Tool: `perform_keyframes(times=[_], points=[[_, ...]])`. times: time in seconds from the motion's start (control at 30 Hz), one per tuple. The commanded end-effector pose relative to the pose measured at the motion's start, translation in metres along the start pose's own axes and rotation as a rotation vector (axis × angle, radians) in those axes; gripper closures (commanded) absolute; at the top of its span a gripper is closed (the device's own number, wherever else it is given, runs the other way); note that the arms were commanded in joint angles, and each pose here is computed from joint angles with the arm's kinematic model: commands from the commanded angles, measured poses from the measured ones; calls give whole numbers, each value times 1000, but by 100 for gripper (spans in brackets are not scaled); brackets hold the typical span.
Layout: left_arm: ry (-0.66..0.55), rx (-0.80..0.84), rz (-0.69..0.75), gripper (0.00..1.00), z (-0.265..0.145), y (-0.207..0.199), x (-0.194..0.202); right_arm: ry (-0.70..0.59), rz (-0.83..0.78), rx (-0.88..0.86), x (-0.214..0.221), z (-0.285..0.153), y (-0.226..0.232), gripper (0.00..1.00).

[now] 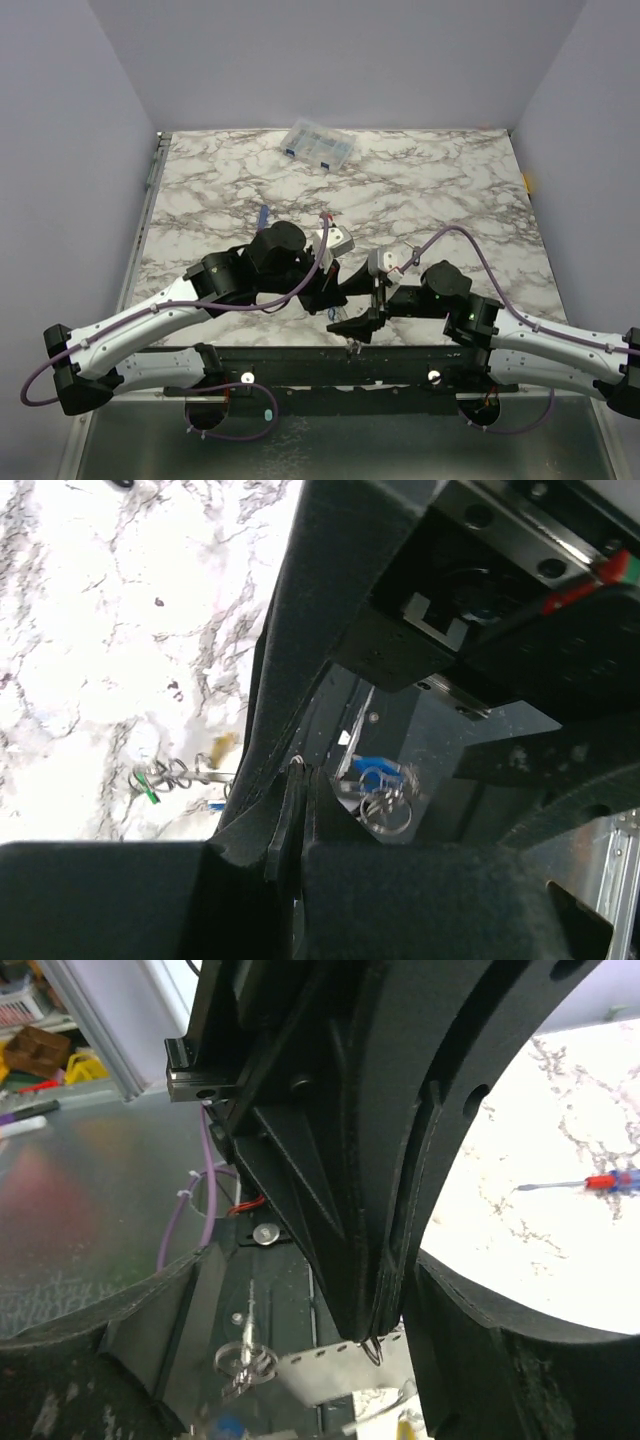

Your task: Put the keys on the keyring

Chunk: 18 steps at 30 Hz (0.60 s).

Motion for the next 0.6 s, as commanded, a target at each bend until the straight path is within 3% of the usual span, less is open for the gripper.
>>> perform_keyframes(times=[0.0,0.57], points=[[-11,-62,3,100,-7,3,-12,20,-60,64,-8,-7,-6,20],[-24,-220,-98,100,33,39,1,199,29,363,40,-18,-45,18]])
Point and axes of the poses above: each gripper's point midway between its finger pads, its own z axis out along the fingers, its own y axis along the line the jaws close on, x = y × z, the point moved 4 cm from there along -z, back along the fingers, and after that the axes turned 1 degree about -z, right-handed, at the moved point
